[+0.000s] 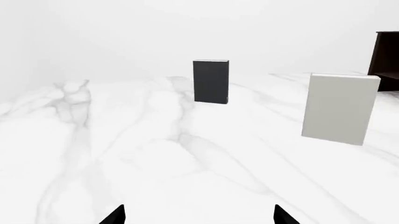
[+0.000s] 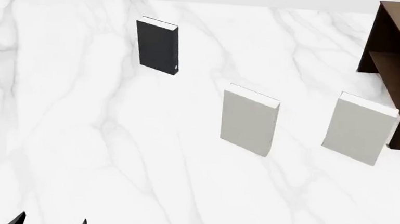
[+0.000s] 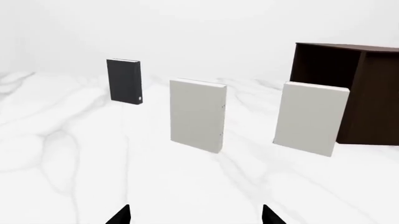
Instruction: Pick up the book on the left and place it on top of the shelf.
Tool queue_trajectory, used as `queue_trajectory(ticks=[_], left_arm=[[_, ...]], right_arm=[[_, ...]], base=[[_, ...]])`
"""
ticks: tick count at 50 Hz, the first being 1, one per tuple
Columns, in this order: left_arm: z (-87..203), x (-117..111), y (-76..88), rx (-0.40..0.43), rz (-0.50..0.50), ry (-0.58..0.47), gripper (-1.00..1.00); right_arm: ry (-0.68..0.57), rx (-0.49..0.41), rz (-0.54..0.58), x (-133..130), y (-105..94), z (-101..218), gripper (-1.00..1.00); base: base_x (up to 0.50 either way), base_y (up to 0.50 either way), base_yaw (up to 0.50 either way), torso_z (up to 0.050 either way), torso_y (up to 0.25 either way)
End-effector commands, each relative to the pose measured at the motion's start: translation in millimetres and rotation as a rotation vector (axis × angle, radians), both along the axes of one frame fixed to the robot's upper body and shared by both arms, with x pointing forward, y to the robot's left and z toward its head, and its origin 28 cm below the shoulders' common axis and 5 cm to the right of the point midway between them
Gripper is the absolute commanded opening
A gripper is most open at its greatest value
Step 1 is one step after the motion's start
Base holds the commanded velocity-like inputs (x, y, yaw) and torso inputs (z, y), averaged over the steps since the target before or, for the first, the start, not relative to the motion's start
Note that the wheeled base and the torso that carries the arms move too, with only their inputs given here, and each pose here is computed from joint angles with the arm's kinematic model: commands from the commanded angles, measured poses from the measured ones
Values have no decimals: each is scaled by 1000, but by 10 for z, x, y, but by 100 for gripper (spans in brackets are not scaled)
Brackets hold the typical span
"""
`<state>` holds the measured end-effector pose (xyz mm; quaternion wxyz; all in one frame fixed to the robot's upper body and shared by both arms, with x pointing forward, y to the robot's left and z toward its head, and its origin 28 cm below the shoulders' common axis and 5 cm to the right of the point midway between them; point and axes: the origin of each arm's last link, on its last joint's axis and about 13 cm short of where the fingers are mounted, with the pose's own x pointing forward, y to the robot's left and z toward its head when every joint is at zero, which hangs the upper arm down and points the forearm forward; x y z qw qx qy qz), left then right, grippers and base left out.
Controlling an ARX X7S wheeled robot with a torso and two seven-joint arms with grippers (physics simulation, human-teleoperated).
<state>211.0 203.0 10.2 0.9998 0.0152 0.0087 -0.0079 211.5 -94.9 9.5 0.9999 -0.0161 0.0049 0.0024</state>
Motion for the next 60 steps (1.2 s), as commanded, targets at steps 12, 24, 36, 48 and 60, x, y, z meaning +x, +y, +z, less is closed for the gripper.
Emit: queue_trajectory(ticks=[12,24,36,48,60], left_arm=[[585,134,53,6,-1,-17,100],[1553,384,147,142,9,-130,100],[1863,432,244,161,52,-183,100],[1826,449,259,153,59,-179,100],[1802,443,259,148,56,-176,100]], right_arm=[[12,4,14,141,3,632,100],[-51,3,28,491,-44,1711,100],[-66,5,-10,633,-57,2056,100],[-57,-6,-32,644,-60,2062,100],[-42,-10,-14,647,-48,2025,100]], base=[[0,0,0,0,0],[0,0,0,0,0],[0,0,0,0,0],[224,0,0,0,0],[500,0,0,0,0]])
